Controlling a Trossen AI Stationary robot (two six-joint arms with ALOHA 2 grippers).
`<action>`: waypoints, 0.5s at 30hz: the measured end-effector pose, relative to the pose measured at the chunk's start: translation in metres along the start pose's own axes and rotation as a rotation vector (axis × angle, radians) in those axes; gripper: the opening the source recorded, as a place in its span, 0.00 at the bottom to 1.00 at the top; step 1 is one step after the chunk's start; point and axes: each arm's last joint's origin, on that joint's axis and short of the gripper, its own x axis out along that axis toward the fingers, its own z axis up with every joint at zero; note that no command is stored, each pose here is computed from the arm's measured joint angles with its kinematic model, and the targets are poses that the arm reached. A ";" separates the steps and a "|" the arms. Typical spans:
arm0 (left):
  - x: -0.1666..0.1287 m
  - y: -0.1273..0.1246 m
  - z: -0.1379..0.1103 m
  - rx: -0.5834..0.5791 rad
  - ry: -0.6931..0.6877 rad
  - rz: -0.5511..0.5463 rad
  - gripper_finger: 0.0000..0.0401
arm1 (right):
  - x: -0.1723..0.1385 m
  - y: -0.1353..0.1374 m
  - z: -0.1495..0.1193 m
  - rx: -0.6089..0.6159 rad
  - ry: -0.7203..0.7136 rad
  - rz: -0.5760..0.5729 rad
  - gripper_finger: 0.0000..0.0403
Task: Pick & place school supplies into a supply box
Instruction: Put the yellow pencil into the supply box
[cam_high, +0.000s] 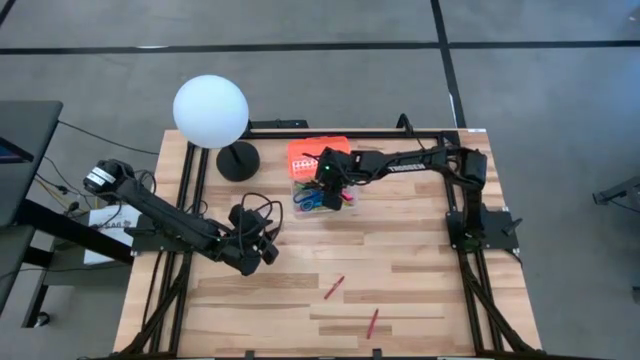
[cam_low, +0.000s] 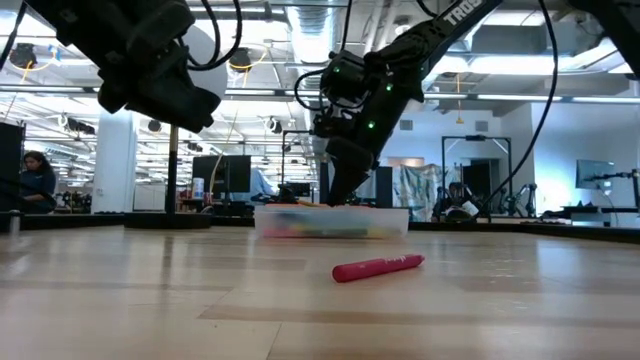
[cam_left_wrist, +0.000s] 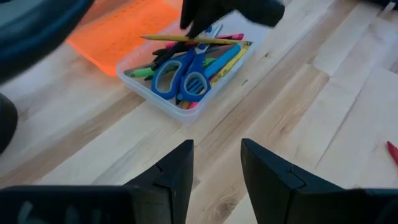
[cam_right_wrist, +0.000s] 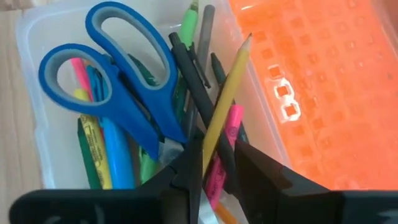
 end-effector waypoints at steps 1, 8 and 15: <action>0.000 0.000 0.000 0.002 -0.004 0.004 0.32 | 0.004 0.000 -0.001 0.004 0.002 0.007 0.21; 0.000 0.001 0.000 0.008 -0.001 0.006 0.32 | 0.013 0.006 -0.004 0.030 0.026 0.018 0.21; 0.000 0.001 0.000 0.011 0.002 0.007 0.32 | 0.012 0.006 -0.003 0.010 0.026 -0.006 0.19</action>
